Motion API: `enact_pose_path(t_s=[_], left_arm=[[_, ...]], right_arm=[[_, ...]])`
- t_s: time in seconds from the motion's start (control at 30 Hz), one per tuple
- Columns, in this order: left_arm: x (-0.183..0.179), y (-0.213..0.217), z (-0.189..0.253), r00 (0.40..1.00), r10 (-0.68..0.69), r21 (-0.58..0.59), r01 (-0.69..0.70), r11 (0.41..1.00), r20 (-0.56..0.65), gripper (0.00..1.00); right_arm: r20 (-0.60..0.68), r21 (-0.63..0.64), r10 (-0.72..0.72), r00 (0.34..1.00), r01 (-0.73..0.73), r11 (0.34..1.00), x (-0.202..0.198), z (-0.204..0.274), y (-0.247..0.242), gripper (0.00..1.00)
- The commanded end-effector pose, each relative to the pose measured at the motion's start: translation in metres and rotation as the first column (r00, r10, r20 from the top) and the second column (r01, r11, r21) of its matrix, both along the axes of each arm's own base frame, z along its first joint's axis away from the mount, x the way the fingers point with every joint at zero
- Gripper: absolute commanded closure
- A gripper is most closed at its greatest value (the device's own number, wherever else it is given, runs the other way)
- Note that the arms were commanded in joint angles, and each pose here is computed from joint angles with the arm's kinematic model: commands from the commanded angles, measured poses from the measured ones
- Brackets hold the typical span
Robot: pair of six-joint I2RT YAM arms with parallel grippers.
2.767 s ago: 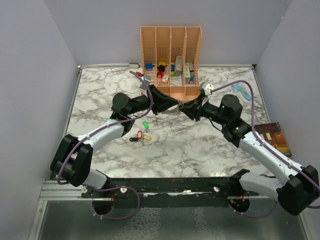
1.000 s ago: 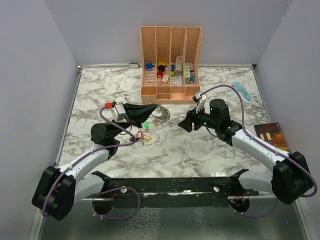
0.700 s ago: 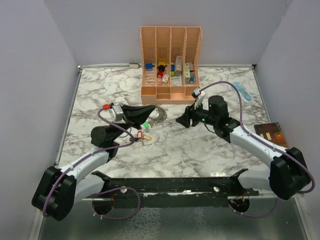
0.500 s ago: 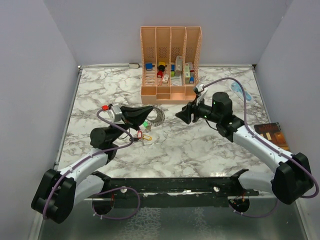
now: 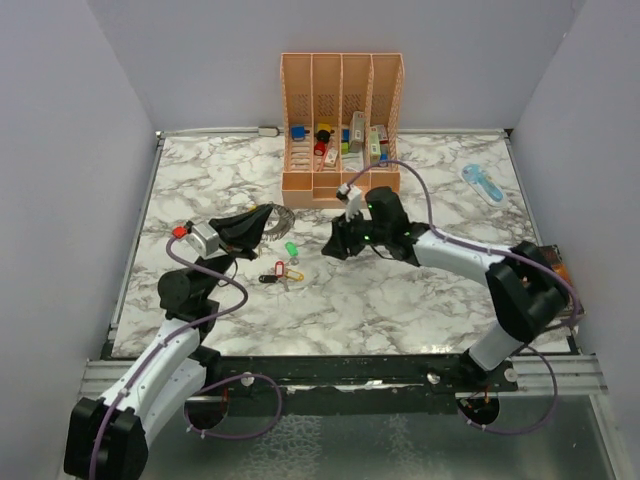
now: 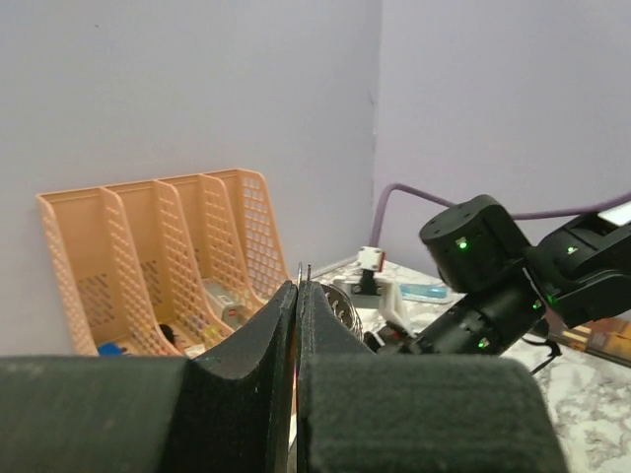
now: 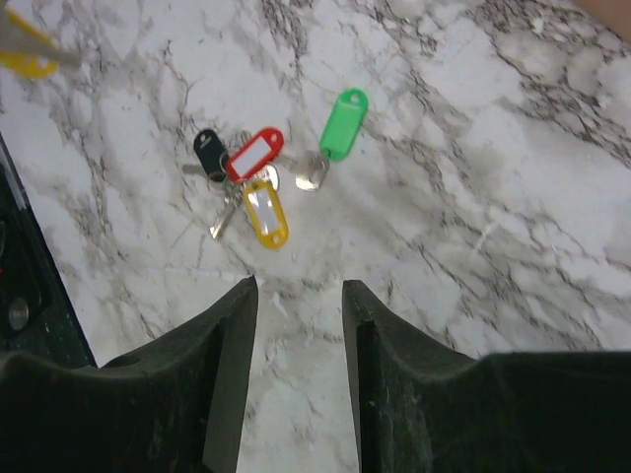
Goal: Put the keys on the keyring
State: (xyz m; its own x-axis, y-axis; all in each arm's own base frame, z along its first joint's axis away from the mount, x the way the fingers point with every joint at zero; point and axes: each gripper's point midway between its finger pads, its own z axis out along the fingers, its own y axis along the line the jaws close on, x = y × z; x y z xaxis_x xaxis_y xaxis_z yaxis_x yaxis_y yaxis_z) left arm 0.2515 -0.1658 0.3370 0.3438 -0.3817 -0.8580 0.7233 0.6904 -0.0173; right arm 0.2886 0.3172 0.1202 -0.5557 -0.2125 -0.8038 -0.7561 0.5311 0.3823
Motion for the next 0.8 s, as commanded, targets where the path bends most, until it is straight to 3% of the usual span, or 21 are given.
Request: enact_pose_path(t_s=[0.0, 0.4, 0.77], left_arm=[[0.009, 0.028, -0.005, 0.986, 0.168, 0.006, -0.168, 0.986, -0.022, 1.0], [0.0, 0.046, -0.007, 0.969, 0.244, 0.004, -0.244, 0.97, -0.029, 1.0], [-0.002, 0.048, -0.006, 0.967, 0.256, 0.002, -0.256, 0.967, -0.014, 1.0]], right_arm=[[-0.027, -0.061, -0.04, 0.999, 0.039, 0.997, 0.019, -0.005, 0.044, 0.61], [-0.133, -0.214, -0.138, 0.982, 0.107, 0.971, 0.032, -0.057, 0.1, 0.71], [-0.18, -0.275, -0.2, 0.963, 0.146, 0.95, 0.03, -0.077, 0.099, 0.73]])
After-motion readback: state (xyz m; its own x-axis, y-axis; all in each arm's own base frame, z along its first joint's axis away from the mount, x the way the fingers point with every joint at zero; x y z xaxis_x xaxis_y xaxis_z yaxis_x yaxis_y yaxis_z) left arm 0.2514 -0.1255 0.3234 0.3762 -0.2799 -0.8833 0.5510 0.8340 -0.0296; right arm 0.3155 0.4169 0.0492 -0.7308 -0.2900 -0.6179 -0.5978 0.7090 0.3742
